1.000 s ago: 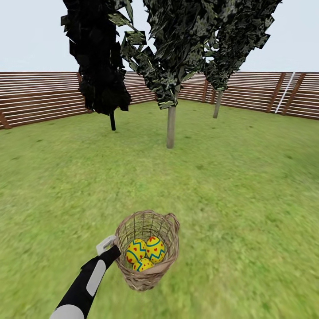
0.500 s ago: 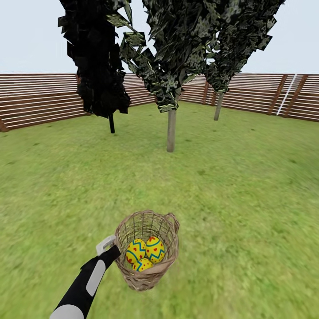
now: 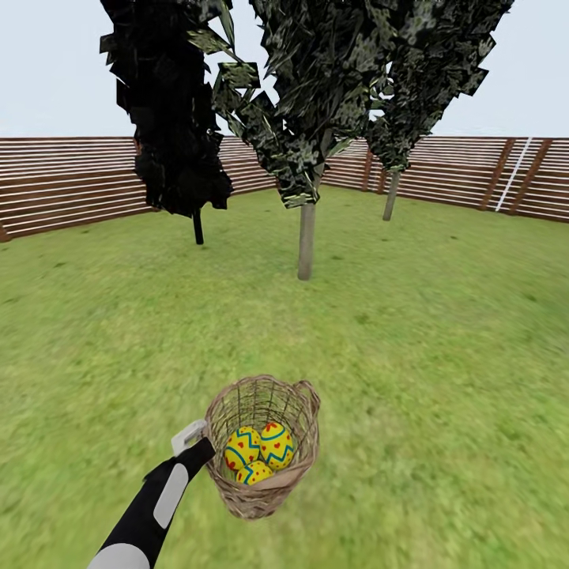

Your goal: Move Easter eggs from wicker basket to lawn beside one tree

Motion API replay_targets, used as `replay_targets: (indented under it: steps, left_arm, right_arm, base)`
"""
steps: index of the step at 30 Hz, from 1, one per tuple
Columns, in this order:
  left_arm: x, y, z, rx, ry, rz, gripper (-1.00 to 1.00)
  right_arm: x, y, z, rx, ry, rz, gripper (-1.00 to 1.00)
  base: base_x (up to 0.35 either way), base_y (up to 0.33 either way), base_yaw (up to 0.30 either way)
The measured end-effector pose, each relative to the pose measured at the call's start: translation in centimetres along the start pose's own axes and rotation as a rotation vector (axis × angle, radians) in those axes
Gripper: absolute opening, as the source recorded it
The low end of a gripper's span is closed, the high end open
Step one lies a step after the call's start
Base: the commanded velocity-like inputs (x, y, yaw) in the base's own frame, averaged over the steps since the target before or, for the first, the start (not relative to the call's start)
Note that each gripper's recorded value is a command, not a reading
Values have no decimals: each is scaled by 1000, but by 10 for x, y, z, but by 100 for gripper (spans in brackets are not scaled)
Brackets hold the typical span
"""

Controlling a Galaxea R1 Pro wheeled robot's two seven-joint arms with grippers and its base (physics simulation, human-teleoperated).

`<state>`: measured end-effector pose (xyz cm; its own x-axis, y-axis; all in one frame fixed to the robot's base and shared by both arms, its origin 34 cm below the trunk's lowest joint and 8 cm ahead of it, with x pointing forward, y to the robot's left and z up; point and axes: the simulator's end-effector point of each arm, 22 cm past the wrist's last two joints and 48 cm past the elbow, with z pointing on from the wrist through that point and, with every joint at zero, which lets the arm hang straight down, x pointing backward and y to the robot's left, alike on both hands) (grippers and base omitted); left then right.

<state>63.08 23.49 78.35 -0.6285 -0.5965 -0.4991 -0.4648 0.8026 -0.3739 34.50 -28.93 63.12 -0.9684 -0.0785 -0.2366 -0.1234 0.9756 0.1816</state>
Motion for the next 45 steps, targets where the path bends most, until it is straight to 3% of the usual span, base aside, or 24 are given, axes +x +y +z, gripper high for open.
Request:
replay_targets:
  steps: [45]
  left_arm:
    - [-2,-1,-3,2,-3,0,-100]
  right_arm:
    - [-1,1,-3,-1,-3,0,100]
  base:
    - [329,0,0]
